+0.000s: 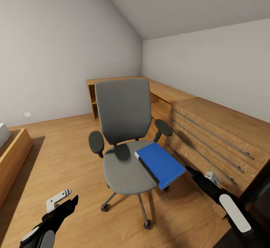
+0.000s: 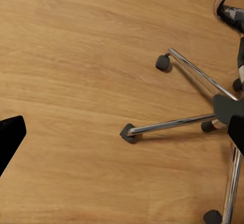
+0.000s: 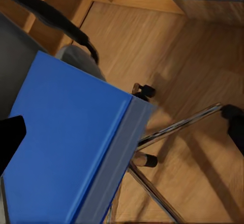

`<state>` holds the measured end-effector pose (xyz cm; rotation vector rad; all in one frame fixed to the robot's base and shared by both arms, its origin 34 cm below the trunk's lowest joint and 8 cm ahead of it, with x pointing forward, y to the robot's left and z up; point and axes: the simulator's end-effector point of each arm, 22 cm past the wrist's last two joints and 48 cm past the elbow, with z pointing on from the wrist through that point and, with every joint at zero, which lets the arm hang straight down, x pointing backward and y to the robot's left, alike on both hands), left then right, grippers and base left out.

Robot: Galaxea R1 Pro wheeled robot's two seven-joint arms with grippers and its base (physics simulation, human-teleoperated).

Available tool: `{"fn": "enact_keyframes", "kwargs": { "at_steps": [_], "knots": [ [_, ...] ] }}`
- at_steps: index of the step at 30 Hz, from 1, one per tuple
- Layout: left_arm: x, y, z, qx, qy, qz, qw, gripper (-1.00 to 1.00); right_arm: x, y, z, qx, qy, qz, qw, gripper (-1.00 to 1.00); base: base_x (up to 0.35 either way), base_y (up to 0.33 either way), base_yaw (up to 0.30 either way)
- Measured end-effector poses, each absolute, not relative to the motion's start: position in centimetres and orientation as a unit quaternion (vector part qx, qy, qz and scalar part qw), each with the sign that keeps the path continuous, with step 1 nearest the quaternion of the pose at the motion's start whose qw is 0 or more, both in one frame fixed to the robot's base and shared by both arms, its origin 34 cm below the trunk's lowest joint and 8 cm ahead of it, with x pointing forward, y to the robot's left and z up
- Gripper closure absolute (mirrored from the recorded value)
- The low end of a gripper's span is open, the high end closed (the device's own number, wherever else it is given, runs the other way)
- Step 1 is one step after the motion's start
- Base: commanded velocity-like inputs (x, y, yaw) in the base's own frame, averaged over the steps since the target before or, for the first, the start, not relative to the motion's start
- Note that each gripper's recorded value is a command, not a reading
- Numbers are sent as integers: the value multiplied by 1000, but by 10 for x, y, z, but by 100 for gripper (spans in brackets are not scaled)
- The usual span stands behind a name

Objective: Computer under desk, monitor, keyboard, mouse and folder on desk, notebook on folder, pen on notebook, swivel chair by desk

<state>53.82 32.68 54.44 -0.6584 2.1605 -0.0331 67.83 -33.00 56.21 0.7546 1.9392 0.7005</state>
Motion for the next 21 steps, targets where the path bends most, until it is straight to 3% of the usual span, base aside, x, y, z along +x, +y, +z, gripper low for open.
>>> {"fn": "enact_keyframes", "kwargs": {
  "at_steps": [21],
  "knots": [
    [528, 326, 498, -263, 865, -14, 427, -100, 659, -319, 527, 306, 748, 396, 436, -100, 0, 0, 0]
  ]
}}
